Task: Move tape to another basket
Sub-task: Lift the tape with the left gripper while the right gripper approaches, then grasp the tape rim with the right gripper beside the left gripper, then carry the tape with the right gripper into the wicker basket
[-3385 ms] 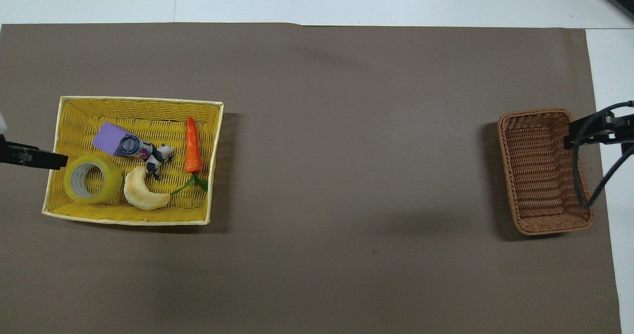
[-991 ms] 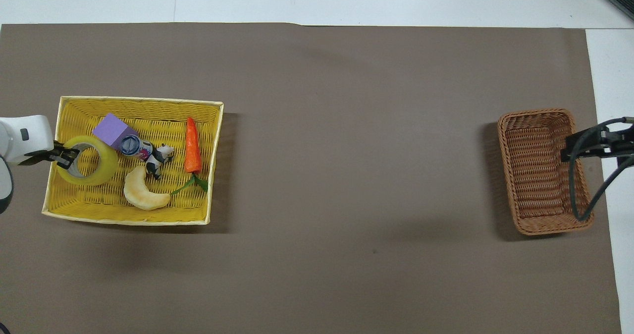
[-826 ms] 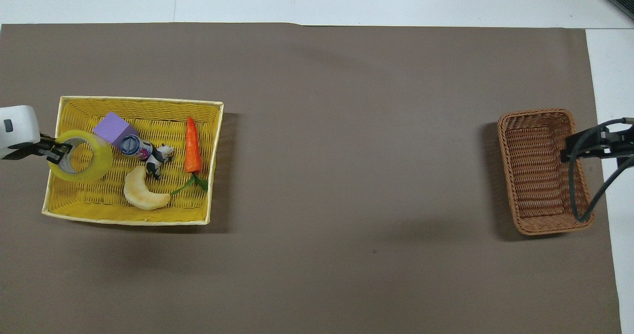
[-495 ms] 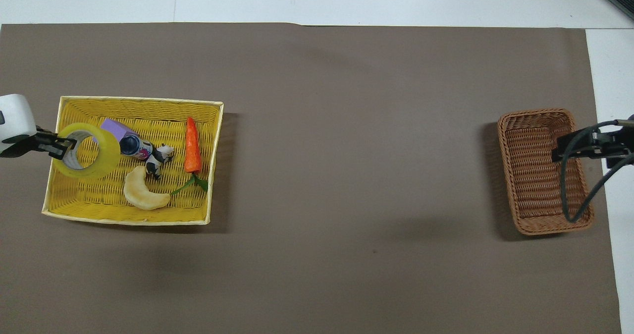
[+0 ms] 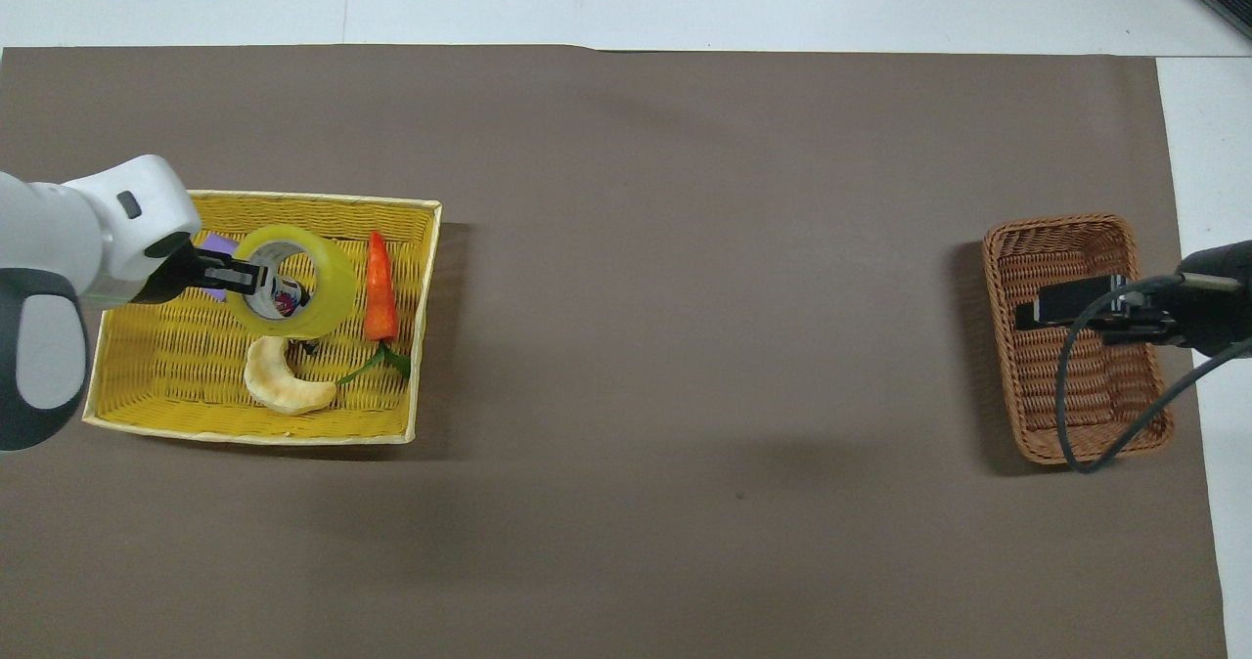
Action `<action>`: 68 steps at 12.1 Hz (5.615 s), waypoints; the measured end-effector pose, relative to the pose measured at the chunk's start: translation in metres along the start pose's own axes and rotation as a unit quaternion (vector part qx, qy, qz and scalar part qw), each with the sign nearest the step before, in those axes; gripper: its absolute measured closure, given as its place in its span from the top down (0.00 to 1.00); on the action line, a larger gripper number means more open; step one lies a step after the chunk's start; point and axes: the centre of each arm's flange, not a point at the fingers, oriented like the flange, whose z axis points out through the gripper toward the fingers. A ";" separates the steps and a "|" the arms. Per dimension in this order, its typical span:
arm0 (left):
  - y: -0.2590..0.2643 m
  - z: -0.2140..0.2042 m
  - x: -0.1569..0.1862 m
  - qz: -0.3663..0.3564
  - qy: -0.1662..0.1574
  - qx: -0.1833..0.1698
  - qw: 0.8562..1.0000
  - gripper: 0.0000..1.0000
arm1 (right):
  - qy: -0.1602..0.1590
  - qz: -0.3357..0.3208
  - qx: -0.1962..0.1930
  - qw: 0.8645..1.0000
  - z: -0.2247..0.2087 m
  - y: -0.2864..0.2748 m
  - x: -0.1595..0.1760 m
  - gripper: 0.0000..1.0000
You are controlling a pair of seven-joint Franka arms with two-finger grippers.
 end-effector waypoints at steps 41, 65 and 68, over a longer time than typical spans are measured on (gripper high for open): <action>0.264 0.055 0.014 -0.172 0.048 -0.088 0.980 0.22 | 0.112 -0.057 0.225 0.966 0.240 -0.221 0.007 0.58; 0.263 0.026 0.021 -0.170 0.066 -0.098 0.978 1.00 | 0.016 -0.069 0.154 0.986 0.256 -0.190 0.010 0.56; 0.227 -0.007 0.026 -0.182 0.053 -0.092 0.977 1.00 | -0.017 -0.070 0.122 0.990 0.252 -0.151 0.022 0.56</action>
